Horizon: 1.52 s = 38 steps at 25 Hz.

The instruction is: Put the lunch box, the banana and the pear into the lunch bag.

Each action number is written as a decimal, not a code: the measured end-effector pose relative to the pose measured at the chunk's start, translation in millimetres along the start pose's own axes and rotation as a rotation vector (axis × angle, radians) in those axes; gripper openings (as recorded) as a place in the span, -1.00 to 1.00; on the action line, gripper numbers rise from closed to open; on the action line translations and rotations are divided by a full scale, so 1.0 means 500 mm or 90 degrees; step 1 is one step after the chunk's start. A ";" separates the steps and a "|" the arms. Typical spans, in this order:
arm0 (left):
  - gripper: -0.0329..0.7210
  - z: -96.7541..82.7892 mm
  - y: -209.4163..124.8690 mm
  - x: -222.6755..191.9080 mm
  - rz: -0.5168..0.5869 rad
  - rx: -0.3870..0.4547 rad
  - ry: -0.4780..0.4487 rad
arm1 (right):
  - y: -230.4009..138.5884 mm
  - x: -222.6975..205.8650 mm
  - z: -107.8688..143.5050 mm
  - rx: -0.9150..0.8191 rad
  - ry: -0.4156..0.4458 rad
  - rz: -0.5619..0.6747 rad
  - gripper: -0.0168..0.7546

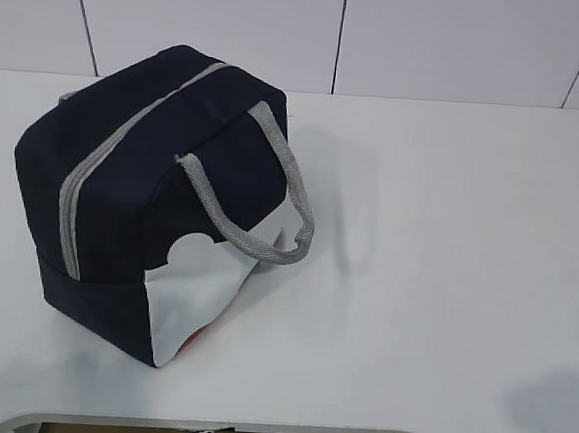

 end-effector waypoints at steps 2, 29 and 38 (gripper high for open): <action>-0.24 0.006 0.000 0.000 0.000 -0.004 0.013 | 0.001 0.000 0.000 0.000 -0.001 -0.001 -0.19; -0.24 0.034 -0.001 0.003 -0.002 0.082 0.159 | -0.004 0.001 -0.023 -0.081 -0.130 0.027 -0.19; -0.28 0.034 -0.001 0.003 -0.002 0.082 0.159 | -0.003 0.001 -0.024 -0.081 -0.130 0.026 -0.19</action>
Point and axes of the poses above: a point on each arm's last joint axis where the gripper is mounted, x pointing back along that axis away from the gripper, z along the wrist's bending axis when the last joint is at zero, y = z × x, the point moved 7 cm from there along -x, pointing out along that axis toward the gripper, and after that the axes turned 6 degrees about x, right-handed, at the moved point
